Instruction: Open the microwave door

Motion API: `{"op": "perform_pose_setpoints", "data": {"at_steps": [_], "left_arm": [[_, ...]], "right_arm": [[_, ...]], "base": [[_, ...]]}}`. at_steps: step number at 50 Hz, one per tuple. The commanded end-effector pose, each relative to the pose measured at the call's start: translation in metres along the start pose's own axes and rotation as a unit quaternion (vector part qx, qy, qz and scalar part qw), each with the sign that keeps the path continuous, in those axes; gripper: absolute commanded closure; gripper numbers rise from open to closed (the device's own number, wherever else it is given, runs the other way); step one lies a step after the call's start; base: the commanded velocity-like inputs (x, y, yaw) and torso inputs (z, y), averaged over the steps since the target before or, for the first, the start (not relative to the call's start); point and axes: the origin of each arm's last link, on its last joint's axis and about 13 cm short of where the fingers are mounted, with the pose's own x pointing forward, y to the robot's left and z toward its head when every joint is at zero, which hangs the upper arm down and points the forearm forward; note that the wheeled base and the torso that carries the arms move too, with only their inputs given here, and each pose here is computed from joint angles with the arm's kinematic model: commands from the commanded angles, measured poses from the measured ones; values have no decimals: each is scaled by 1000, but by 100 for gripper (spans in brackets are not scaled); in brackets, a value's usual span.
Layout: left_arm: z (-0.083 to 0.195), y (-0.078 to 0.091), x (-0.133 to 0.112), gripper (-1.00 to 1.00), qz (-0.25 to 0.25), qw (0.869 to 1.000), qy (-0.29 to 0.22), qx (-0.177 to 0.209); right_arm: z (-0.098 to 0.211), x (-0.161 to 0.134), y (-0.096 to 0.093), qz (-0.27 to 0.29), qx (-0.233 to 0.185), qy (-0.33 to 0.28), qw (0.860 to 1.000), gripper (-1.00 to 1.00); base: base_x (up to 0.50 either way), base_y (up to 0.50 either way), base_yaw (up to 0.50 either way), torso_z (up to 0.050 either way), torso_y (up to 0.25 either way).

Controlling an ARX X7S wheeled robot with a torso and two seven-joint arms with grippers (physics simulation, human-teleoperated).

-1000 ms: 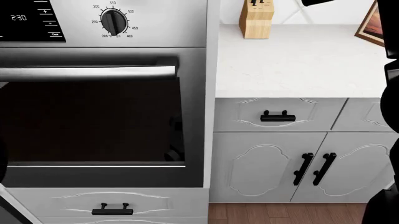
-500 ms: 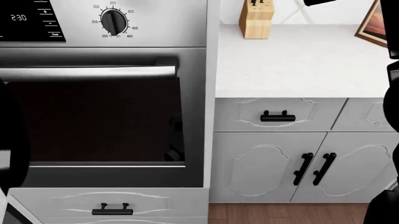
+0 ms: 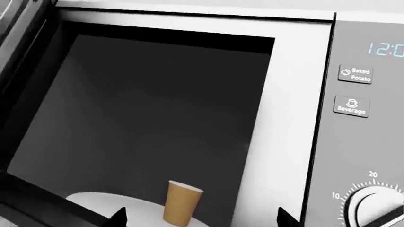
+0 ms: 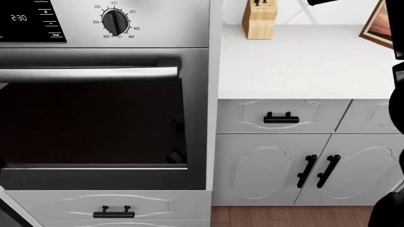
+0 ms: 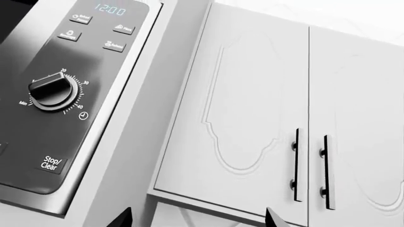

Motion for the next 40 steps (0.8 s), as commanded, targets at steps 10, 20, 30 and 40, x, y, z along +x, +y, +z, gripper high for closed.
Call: {"op": "perform_pose_setpoints", "data": {"at_steps": [10,20,30,40], "left_arm": [[4,23,13,-100,68,997,-27,37],[13,45,26,-100,109,991,-37,64],[16,64,40,-100,147,984,-42,93],[16,83,50,-100,185,975,-38,119]], "right_arm": [[-4,2,2,1,2,0,1000,-100],[-5,3,4,3,3,-1,1000,-100],[-13,6,8,5,5,-2,1000,-100],[-14,6,8,5,6,-3,1000,-100]], "base": [[0,0,0,0,0],[0,0,0,0,0],[0,0,0,2,0],[0,0,0,4,2]]}}
